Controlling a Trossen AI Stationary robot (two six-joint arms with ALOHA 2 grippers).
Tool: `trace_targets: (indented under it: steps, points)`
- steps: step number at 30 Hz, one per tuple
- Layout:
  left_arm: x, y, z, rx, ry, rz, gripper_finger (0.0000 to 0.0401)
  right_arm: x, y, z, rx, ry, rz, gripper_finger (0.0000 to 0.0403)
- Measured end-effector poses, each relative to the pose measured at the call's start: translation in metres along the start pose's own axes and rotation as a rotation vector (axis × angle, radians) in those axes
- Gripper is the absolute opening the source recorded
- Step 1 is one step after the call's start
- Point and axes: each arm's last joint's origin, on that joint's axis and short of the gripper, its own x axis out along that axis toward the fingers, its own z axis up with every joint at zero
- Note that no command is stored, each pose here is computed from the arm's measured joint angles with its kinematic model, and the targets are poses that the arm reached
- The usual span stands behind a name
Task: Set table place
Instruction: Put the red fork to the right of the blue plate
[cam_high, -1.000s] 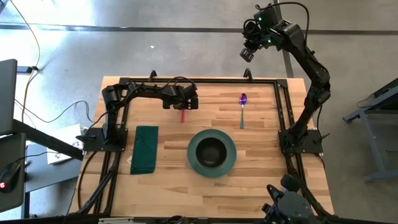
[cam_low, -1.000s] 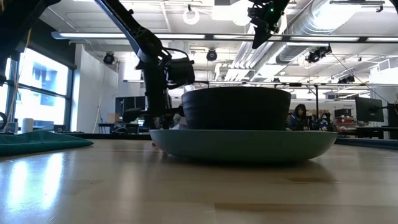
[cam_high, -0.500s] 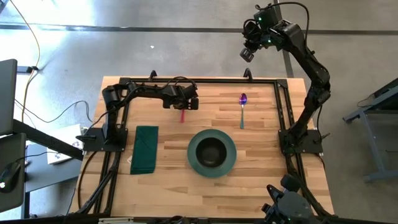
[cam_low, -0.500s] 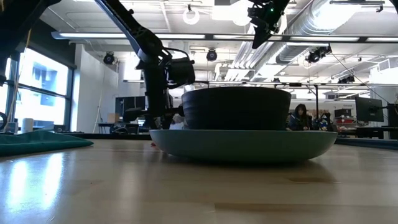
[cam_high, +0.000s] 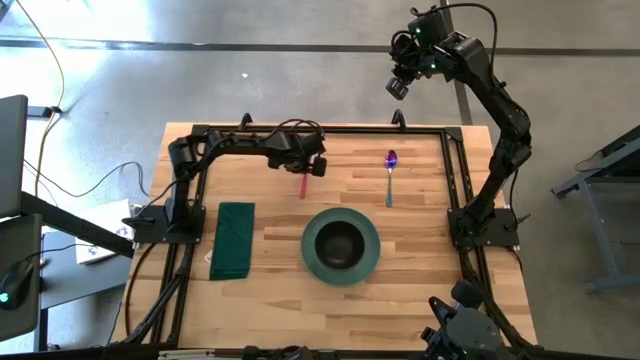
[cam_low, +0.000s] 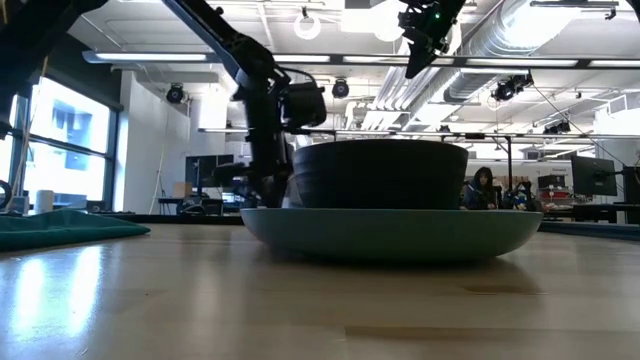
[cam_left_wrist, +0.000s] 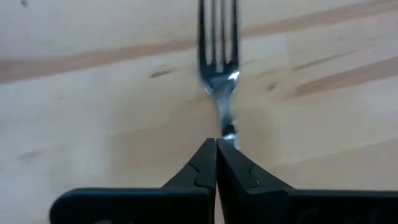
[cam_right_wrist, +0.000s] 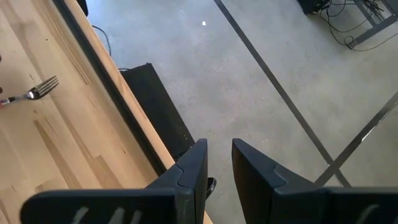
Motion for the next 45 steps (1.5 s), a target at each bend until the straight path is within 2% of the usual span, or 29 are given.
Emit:
trace_targets:
  steps: [4,9,12,16,26,30,34,40,43,45]
  points:
    - [0.0,0.002,-0.002,0.002,0.016,0.021,0.0004,0.0,0.0,0.0,0.001,0.0,0.0,0.0066]
    - [-0.001,-0.002,-0.002,-0.037,0.0,-0.007,0.0001,0.0,0.0,0.0,0.002,0.001,0.0,0.0066]
    - [0.0,-0.003,-0.001,-0.055,0.021,-0.04,0.0014,0.0,0.0,0.0,0.002,0.001,0.001,0.0066]
    - [-0.001,-0.005,-0.003,-0.054,0.018,-0.05,0.0053,0.0,0.0,0.0,-0.002,0.002,0.001,0.0066]
    - [0.002,-0.007,-0.001,-0.084,-0.009,-0.043,0.0182,0.0,0.001,-0.001,-0.015,0.013,0.006,0.0066]
    - [0.008,-0.008,-0.001,-0.087,-0.021,-0.046,0.0212,0.0,0.001,-0.002,-0.016,0.017,0.013,0.0066]
    - [0.021,-0.011,-0.003,-0.086,-0.006,-0.055,0.0219,0.0,0.001,-0.002,-0.016,0.016,0.016,0.0066]
    - [0.024,-0.012,-0.004,-0.084,-0.004,-0.049,0.0219,0.0,0.001,-0.002,-0.017,0.023,0.02,0.0066]
    - [0.024,-0.011,-0.004,-0.078,0.004,-0.048,0.0201,0.0,0.001,-0.002,-0.02,0.024,0.02,0.0066]
    - [0.024,-0.011,-0.005,-0.072,0.009,-0.041,0.0171,0.0,0.001,-0.002,-0.023,0.024,0.02,0.0066]
